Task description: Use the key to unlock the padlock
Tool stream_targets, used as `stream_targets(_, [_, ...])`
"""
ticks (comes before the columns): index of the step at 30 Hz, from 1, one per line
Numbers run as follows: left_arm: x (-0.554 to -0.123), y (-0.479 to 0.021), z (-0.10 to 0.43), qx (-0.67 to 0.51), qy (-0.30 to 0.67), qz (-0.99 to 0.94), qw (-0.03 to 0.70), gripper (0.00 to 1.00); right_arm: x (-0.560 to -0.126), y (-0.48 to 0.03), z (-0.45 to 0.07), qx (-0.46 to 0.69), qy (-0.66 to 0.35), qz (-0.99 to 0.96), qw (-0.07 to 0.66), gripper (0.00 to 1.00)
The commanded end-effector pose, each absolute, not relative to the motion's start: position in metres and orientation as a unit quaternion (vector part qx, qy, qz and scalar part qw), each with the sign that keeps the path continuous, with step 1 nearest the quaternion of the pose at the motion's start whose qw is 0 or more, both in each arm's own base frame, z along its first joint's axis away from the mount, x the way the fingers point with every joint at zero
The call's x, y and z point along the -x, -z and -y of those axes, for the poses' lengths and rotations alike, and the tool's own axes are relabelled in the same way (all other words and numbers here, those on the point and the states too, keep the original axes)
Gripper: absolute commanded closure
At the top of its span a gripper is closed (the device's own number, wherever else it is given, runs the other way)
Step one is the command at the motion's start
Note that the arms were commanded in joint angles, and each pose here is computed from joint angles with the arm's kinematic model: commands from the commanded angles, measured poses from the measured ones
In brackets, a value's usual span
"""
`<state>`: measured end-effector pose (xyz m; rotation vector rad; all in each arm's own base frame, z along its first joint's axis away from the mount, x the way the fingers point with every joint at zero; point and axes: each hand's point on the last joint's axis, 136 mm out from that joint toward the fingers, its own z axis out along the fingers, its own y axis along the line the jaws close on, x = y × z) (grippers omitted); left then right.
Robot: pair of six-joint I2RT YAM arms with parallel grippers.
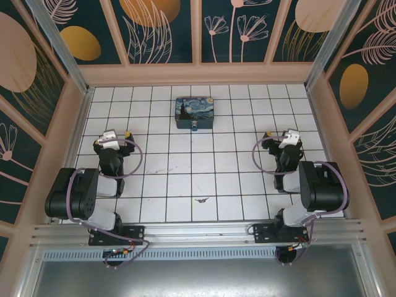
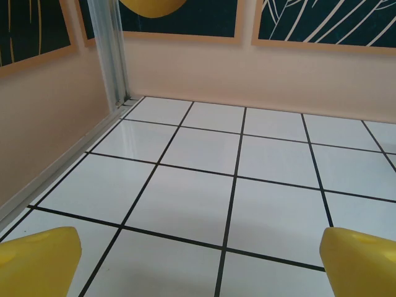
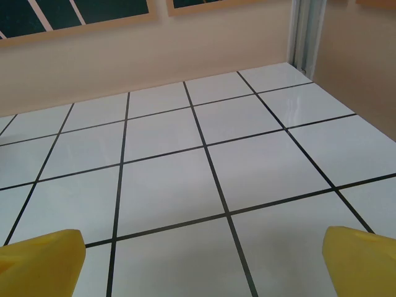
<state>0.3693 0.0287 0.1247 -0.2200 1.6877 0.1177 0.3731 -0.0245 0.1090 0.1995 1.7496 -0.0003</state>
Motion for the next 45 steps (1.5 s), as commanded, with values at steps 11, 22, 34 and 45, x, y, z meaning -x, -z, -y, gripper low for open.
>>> stream_targets(11, [-0.373,-0.138,-0.029,0.1,-0.045,-0.729,0.676,0.01,-0.374,-0.123,0.024,-0.091,-0.003,-0.747,0.658,0.01])
stream_targets(22, [-0.374,-0.136,-0.029,0.1,-0.043,-0.731,0.674,0.01,-0.374,-0.122,0.025,-0.091,-0.008,-0.749,0.656,0.01])
stream_targets(34, [-0.386,-0.148,-0.031,0.104,-0.052,-0.747,0.654,0.01,-0.404,-0.145,0.036,-0.131,0.0,-0.785,0.605,0.01])
stream_targets(45, [-0.418,-0.194,-0.012,0.166,0.06,-0.771,0.612,0.01,-0.454,-0.173,-0.02,-0.174,-0.203,-0.831,0.488,0.08])
